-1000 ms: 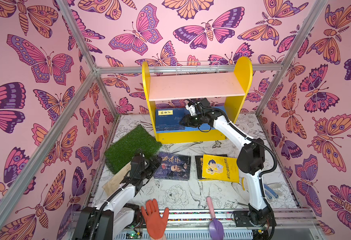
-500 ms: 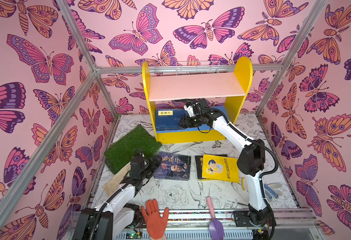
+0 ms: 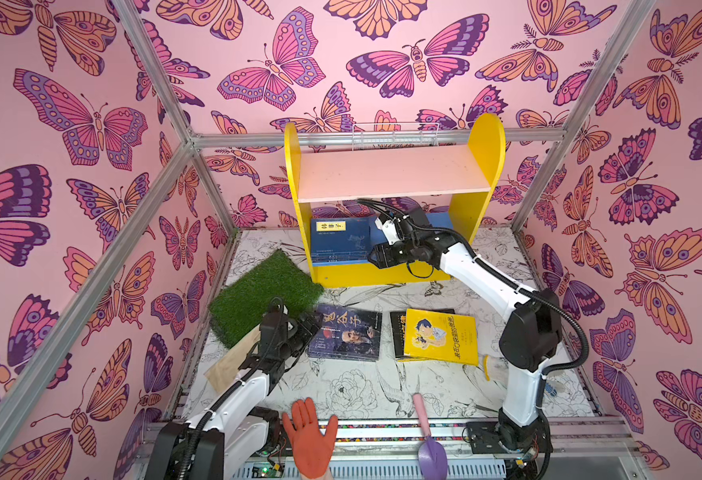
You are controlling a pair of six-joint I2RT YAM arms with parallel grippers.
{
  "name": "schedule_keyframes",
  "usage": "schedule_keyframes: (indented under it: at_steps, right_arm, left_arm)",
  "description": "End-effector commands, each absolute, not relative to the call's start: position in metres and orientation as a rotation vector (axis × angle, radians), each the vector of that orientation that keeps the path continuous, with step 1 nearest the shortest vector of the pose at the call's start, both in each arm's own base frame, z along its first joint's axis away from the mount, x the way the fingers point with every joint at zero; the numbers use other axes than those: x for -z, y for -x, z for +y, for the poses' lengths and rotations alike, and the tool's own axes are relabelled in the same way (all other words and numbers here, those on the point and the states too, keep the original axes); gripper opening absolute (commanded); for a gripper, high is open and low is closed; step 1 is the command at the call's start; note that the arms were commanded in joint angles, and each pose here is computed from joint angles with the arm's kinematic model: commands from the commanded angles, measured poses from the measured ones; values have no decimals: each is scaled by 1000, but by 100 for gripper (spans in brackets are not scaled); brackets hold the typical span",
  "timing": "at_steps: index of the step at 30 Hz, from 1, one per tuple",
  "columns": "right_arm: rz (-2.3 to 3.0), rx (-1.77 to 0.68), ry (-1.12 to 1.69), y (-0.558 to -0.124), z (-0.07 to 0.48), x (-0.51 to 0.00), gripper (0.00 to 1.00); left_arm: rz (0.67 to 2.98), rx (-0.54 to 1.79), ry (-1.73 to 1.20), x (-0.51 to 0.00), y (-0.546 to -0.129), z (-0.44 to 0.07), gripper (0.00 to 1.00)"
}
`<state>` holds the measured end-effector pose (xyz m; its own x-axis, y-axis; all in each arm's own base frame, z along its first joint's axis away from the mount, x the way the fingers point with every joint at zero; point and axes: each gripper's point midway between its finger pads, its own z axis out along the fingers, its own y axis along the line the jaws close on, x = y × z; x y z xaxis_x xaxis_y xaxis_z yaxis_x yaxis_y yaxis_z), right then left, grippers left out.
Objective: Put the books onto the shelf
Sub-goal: 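Open the right gripper and draw it back from the shelf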
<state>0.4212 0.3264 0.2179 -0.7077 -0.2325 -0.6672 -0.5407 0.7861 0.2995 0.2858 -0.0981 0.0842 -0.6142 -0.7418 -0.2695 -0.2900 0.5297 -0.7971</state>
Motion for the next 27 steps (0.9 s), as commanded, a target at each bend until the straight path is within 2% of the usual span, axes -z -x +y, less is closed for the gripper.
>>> schedule_keyframes:
  at_steps: [1,9,17,27]
  right_arm:
    - [2272,-569,642,-408,332,-231,62]
    - [2328,-602,667,-397,369,-208,55]
    - [2331,-654,655,-415,399,-212,54]
    - [2377,-647,679,-423,410,-205,54]
  left_arm:
    - [2175,905,869,-77,-281,-87,88]
    - [2204,797,938,-65,-273,-74,89]
    - [2239,771,940,-60,-267,-72,89]
    - [2250,769,921,-62,-267,-73,89]
